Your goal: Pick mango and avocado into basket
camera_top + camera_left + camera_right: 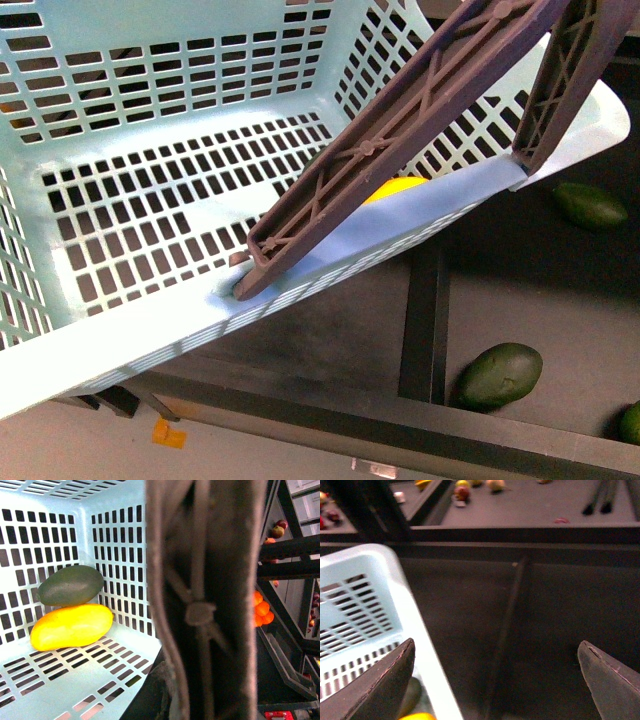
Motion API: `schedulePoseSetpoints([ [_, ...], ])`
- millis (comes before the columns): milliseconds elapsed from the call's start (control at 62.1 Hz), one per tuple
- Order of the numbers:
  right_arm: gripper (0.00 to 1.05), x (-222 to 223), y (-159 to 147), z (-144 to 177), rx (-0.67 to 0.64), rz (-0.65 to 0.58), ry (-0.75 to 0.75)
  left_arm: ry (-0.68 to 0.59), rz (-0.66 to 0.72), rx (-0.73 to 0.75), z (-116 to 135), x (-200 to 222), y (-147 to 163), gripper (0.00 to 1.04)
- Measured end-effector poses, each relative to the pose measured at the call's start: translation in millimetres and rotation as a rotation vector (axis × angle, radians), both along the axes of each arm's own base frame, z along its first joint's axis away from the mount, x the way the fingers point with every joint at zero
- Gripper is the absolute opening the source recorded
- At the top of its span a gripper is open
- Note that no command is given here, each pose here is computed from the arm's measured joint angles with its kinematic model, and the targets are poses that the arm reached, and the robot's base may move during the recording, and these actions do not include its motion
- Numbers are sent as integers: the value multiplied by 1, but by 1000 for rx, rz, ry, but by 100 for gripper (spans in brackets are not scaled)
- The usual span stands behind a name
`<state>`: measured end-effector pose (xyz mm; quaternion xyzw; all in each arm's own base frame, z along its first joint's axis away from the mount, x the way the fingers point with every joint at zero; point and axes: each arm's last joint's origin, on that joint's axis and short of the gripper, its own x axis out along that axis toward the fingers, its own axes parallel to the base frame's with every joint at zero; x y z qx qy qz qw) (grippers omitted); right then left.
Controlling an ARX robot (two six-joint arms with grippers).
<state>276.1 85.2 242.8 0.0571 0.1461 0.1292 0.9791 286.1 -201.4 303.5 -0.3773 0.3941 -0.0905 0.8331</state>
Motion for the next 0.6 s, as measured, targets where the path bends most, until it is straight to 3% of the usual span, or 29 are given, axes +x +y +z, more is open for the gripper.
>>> schedulePoseSetpoints([
  [161, 96, -29, -32, 5, -22, -223, 38, -1, 2, 1, 0, 0, 0, 4],
  [451, 96, -32, -36, 8, -9, -255, 28, 0, 0, 0, 0, 0, 0, 4],
  [596, 75, -43, -43, -6, -53, -253, -217, 0, 0, 0, 0, 0, 0, 4],
])
